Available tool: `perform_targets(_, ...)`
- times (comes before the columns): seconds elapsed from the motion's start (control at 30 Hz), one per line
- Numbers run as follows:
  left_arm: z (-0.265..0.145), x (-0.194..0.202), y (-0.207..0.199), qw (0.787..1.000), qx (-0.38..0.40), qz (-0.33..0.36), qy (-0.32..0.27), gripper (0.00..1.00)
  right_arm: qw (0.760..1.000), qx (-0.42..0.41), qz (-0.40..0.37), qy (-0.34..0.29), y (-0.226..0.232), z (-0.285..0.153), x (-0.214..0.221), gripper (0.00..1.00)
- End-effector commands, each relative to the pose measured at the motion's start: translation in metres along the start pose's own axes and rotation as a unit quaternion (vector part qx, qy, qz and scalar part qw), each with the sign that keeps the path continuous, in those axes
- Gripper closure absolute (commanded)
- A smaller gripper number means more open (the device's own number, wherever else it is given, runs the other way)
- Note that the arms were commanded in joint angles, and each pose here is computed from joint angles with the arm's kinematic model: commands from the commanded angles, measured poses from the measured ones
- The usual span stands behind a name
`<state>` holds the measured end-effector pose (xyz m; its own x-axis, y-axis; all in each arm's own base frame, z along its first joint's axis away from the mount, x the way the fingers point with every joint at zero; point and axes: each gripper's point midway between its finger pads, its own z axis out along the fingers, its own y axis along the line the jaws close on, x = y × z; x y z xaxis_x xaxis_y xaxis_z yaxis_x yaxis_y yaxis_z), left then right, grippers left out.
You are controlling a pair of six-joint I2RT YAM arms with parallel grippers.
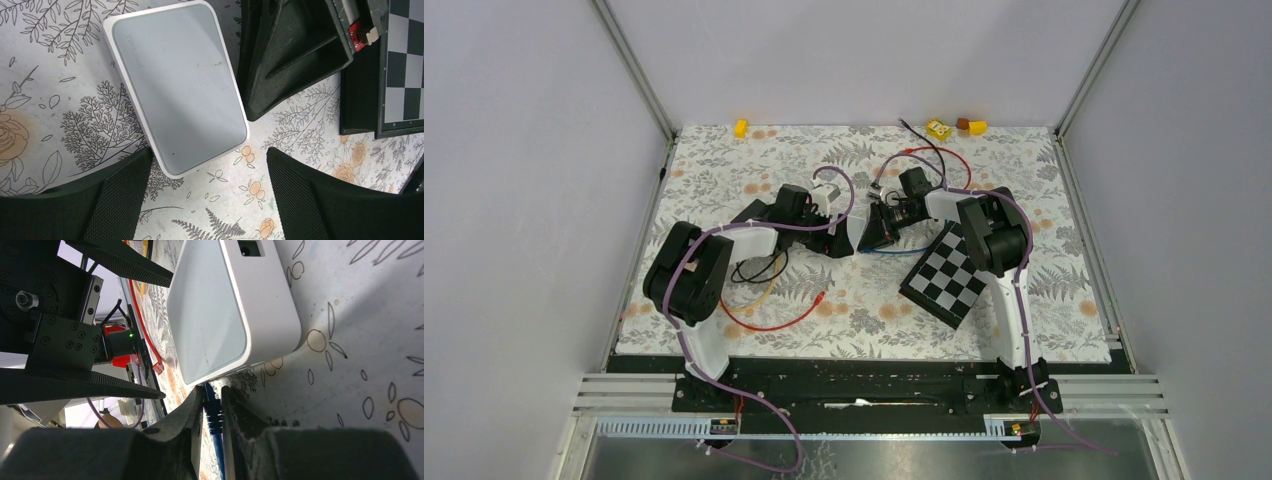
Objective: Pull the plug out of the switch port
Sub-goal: Pull the connector from the switch port.
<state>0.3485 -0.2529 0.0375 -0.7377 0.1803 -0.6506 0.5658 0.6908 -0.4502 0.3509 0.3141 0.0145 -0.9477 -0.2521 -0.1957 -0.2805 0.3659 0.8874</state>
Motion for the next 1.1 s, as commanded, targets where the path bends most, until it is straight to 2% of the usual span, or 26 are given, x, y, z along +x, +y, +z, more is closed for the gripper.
perform_targets(0.0,-0.002,0.014,0.002,1.000,-0.014,0.003,0.013,0.12,1.000,0.010,-0.003,0.004,-0.009,0.009,0.004,0.87)
perform_targets(0.43,0.013,0.013,0.017,0.991,-0.116,0.063,0.025,0.09,1.000,-0.005,-0.004,0.008,-0.007,0.009,0.007,0.90)
perform_targets(0.63,0.013,0.010,0.022,0.988,-0.138,0.061,0.026,0.16,1.000,-0.006,-0.004,0.009,-0.006,0.009,0.007,0.90)
perform_targets(0.87,0.013,0.019,0.018,0.990,-0.126,0.061,0.036,0.22,1.000,-0.008,-0.003,0.009,-0.001,0.006,0.002,0.91)
perform_targets(1.07,0.016,0.024,0.012,0.992,-0.107,0.050,0.042,0.37,1.000,-0.011,-0.002,0.004,0.009,0.003,0.000,0.93)
